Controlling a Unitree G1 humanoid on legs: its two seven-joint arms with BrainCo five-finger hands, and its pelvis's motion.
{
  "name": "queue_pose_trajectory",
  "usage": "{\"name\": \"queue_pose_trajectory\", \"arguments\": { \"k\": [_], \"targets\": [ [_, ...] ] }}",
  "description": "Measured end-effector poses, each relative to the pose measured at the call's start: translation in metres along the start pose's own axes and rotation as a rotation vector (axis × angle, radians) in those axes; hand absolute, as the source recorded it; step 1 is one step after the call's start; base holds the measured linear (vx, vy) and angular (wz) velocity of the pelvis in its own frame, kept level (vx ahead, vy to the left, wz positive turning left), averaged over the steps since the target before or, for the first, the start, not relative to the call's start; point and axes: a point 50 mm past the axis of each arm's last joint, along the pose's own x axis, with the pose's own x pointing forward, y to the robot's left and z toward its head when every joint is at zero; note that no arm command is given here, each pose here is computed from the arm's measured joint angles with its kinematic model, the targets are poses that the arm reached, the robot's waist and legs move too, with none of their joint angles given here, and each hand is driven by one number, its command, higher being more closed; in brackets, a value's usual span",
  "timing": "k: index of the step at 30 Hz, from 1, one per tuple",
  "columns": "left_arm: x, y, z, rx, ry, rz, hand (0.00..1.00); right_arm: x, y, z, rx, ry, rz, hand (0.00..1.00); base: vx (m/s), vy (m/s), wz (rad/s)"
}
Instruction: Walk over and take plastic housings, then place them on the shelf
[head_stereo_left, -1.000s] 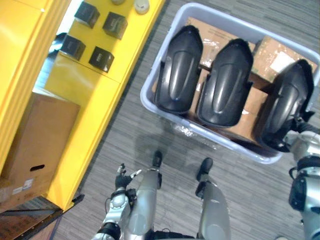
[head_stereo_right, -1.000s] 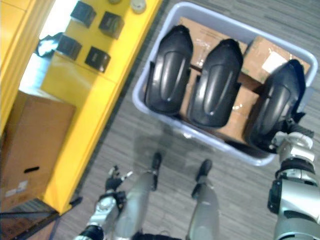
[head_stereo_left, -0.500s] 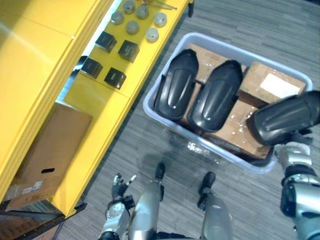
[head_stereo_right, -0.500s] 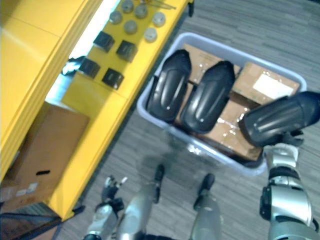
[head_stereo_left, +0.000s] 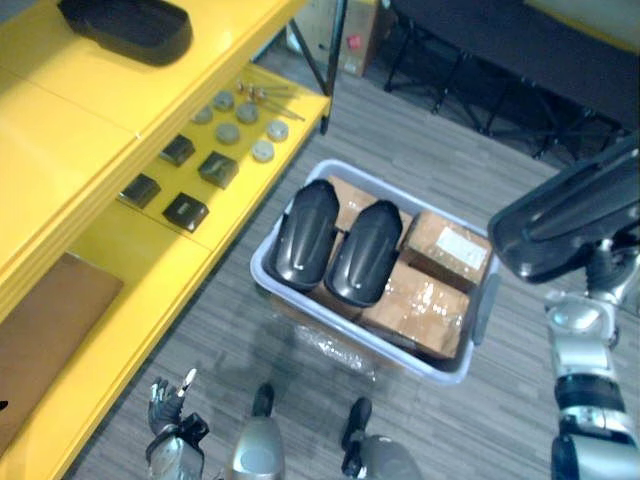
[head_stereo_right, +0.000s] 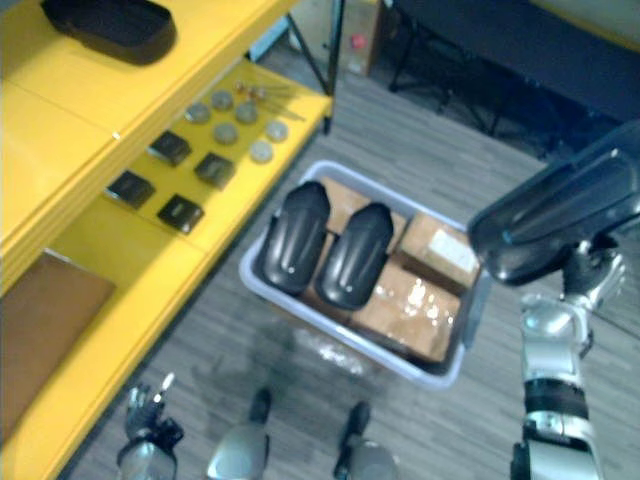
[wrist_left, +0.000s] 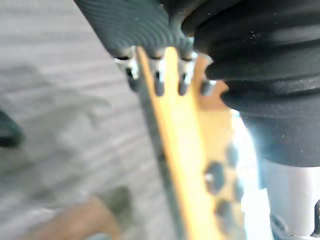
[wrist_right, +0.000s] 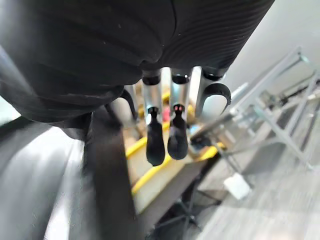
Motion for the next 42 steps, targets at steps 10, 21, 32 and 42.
{"name": "queue_pose_trajectory", "arguments": {
  "k": [10,21,32,42],
  "targets": [
    [-0.011,-0.016,0.046,0.096,-0.267,0.043,0.00,-0.024,-0.004,-0.013,-0.050,-0.074,0.014,1.00,-0.03,-0.001,-0.07],
    [-0.054,-0.123,0.172,0.251,-0.862,-0.557,0.00,-0.026,-0.019,0.094,0.164,-0.618,-0.161,1.00,0.00,0.010,-0.05],
    [-0.082,-0.212,0.138,0.255,-0.444,-1.212,0.00,-0.066,-0.003,0.193,0.343,-1.059,-0.084,1.00,-0.04,0.000,-0.03],
    [-0.084,-0.231,0.106,0.184,-0.091,-1.363,0.00,-0.090,0.017,0.211,0.327,-1.166,0.041,1.00,0.00,0.002,-0.02]
  ]
}}
